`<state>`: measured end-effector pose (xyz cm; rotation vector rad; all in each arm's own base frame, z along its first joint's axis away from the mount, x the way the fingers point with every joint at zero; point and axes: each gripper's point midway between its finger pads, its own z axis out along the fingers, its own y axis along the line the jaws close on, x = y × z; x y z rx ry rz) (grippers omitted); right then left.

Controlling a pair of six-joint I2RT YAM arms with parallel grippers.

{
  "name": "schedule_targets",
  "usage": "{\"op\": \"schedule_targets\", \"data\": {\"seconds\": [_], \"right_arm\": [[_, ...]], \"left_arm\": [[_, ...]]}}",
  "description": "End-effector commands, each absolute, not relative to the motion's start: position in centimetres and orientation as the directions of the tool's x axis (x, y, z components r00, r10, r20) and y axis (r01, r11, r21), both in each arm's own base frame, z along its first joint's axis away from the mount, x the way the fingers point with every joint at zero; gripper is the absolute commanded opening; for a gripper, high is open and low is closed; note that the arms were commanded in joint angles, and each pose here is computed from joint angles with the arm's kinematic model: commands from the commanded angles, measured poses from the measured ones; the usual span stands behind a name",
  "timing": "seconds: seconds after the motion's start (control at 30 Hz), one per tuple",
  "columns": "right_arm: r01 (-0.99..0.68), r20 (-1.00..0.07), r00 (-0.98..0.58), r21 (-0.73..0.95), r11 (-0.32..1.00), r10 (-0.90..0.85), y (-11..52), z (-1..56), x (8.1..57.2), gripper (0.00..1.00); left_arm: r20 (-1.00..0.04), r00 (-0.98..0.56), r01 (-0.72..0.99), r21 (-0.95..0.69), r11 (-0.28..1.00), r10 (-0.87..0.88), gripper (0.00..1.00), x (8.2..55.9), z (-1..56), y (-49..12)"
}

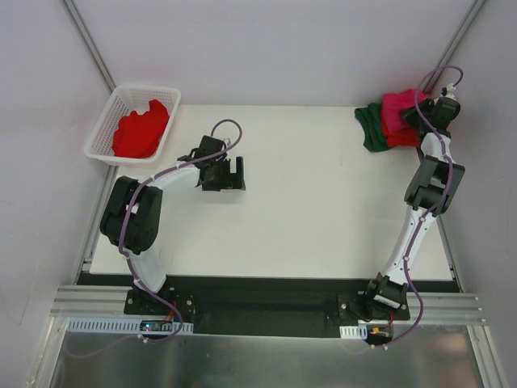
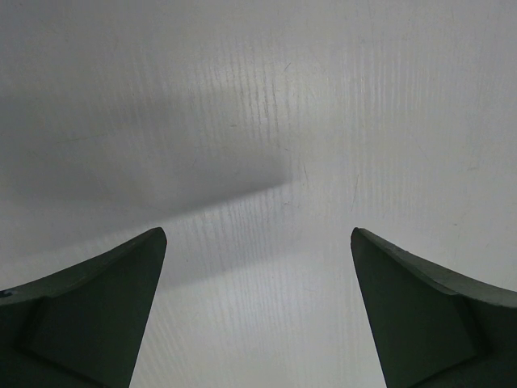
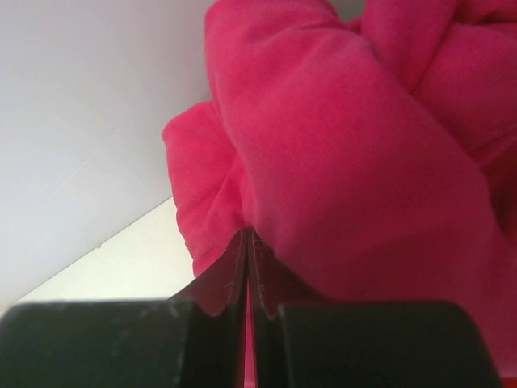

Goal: Fold and stack the t-shirts
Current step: Put the neatly folded tshirt into the corner of the board with the right arm

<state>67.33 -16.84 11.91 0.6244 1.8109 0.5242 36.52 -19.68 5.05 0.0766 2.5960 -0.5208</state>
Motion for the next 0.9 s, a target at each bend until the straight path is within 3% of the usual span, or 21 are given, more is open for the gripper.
{"op": "schedule_targets", "data": {"seconds": [0.0, 0.33, 0.87], "right_arm": [[0.173, -0.701, -0.275, 0.637, 0.752, 0.657, -17.3, 11.3, 66.8, 0.01], [0.192, -0.664, -0.347, 0.642, 0.743, 0.663, -16.4, 9.2, 65.5, 0.01], [0.039, -0.733, -0.169, 0.662, 0.748, 0.658, -17.3, 20.1, 66.0, 0.01]], "left_arm": [[-0.498, -0.866, 0.179, -0.378, 0.908, -0.037, 0.99, 37.3, 6.4, -21.0], [-0.506, -0.862, 0.184, -0.380, 0.907, -0.037, 0.99, 37.3, 6.8, -21.0], [-0.525, -0.850, 0.198, -0.397, 0.896, -0.045, 0.99, 38.1, 7.9, -21.6]]}}
